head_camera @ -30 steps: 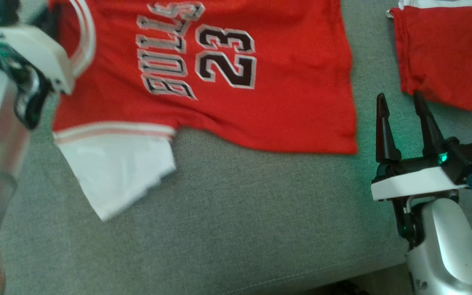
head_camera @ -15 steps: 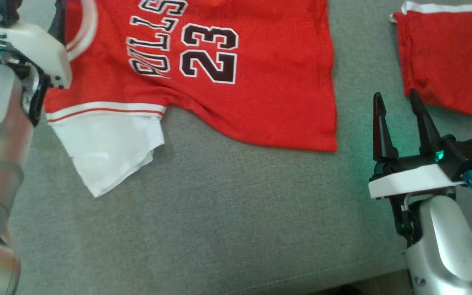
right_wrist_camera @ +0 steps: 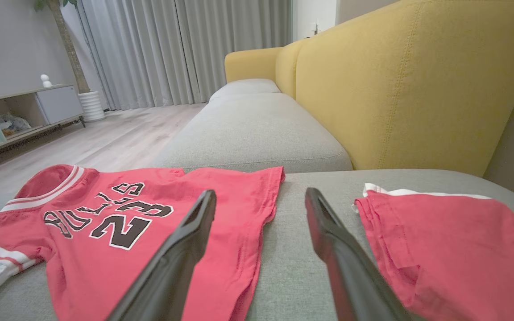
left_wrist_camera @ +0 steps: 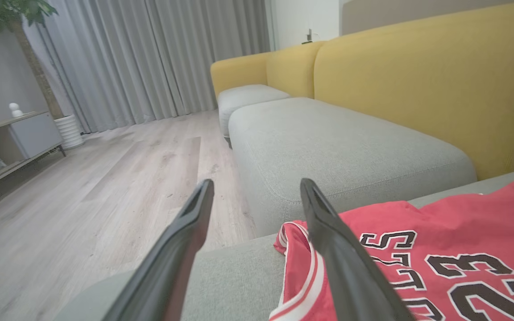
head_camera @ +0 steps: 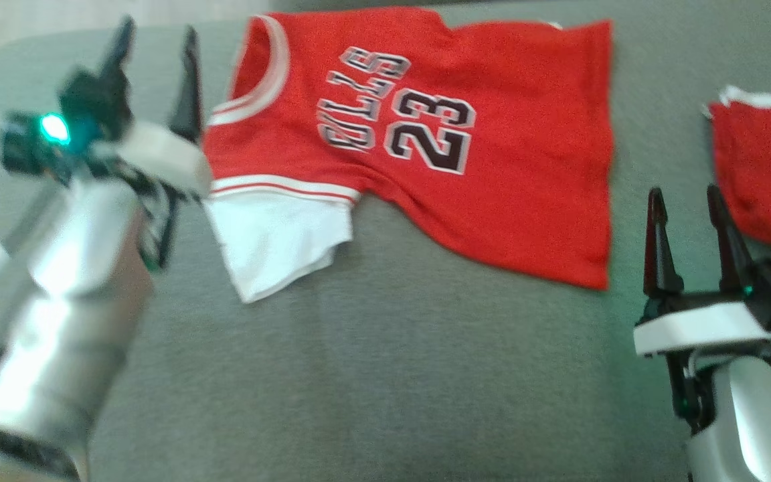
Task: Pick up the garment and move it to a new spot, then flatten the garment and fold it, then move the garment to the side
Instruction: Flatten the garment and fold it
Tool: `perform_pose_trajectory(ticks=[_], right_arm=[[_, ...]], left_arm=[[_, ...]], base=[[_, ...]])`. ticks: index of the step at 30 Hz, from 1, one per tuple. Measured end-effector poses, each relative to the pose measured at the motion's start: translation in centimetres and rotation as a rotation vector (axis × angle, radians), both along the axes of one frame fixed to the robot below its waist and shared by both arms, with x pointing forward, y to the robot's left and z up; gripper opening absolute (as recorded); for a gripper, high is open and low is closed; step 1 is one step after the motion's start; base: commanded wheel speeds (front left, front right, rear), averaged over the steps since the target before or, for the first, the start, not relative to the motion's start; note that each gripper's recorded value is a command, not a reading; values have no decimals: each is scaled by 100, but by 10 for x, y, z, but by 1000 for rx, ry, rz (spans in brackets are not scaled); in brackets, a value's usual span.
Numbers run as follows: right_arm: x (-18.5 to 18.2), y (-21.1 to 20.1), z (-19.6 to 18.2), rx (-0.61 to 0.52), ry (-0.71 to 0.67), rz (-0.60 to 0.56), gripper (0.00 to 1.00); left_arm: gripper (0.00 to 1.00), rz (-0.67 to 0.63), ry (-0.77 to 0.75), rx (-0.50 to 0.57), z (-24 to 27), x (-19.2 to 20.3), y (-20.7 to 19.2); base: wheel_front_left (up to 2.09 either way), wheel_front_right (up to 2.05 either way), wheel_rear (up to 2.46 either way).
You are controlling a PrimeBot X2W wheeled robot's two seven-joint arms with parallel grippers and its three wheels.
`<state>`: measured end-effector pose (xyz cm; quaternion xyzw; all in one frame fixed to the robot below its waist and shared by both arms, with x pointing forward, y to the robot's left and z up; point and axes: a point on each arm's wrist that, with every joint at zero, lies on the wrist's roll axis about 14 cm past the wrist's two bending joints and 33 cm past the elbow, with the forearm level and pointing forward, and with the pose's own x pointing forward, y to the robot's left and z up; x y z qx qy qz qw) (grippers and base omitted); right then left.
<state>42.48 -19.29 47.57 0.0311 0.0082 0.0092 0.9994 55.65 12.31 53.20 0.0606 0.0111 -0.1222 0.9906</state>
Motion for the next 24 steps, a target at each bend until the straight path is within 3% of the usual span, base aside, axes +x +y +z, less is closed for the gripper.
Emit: perform_pose_trajectory(ticks=[5, 13, 20, 24], right_arm=[[-3, 20, 3, 14, -7, 52, 100], [-9, 41, 3, 38, -7, 105, 100], [-9, 40, -1, 39, 3, 104, 100], [-10, 39, -4, 38, 11, 103, 100]], left_arm=[[100, 100, -34, -70, -6, -58, 22], [100, 138, 90, -126, -65, -159, 19], [100, 123, 89, -131, -65, -160, 16], [100, 78, 242, -107, -96, -159, 5]], base=[[0, 0, 0], [0, 0, 0], [0, 0, 0], [0, 0, 0]])
